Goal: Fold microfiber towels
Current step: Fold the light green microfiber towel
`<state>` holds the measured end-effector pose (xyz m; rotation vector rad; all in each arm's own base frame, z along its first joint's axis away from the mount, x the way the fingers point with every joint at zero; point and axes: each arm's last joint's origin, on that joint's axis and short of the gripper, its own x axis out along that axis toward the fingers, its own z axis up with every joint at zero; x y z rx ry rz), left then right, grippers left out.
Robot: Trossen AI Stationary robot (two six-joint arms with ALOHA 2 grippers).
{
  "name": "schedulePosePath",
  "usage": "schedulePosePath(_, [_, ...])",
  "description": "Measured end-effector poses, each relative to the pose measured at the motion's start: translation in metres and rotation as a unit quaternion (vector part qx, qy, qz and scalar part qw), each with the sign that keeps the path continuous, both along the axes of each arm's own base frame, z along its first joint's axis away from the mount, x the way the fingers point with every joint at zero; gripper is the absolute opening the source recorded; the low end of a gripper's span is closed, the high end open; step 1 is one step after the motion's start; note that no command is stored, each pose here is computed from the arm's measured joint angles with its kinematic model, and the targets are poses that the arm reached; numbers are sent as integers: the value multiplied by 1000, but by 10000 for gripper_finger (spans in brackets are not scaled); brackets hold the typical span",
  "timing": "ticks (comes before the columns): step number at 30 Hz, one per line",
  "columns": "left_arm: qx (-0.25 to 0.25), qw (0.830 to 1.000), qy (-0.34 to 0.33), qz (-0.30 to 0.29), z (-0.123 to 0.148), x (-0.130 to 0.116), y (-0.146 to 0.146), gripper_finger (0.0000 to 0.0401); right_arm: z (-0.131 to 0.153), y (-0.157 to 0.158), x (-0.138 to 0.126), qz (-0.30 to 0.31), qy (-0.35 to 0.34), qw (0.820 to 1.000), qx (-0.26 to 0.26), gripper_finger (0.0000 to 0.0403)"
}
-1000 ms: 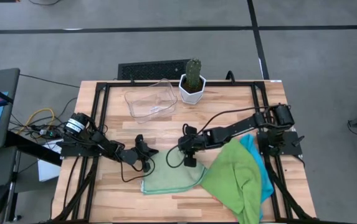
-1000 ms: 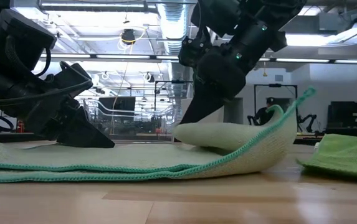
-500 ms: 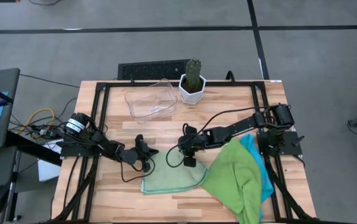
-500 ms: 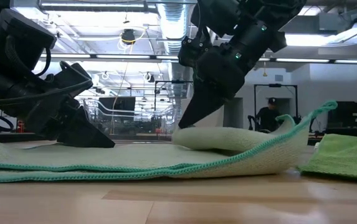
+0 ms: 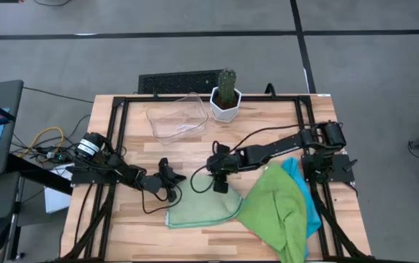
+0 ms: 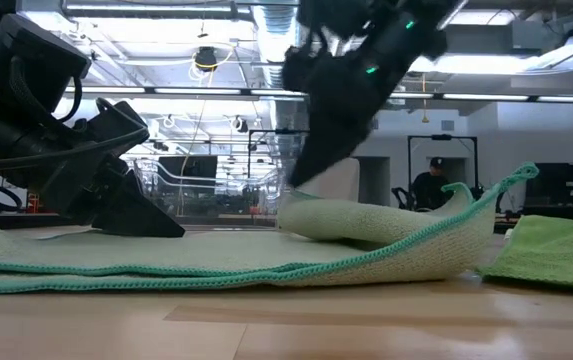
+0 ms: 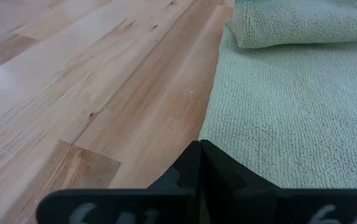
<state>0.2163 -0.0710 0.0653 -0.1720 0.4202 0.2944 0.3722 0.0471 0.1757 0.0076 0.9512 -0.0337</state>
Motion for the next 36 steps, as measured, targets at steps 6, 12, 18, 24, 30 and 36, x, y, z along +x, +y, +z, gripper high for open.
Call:
schedulePosePath(6, [2,1000,1,-1,0,0,0,0,44,27,-47,-118,20,990,73,165])
schedulePosePath(12, [1,1000,0,-2,0,1,0,0,44,55,-93,-228,75,962,127,177])
schedulePosePath(18, [0,1000,1,-5,0,1,-1,0,30,75,-142,-337,157,927,41,187])
schedulePosePath(24, [-1,1000,0,-5,0,1,-1,0,13,95,-140,-310,121,939,90,174])
schedulePosePath(30, [-2,1000,-1,-6,1,2,-1,0,-12,99,-126,-282,138,946,76,167])
schedulePosePath(36, [-4,1000,-2,-9,1,3,-2,0,-24,106,-116,-250,133,955,83,166])
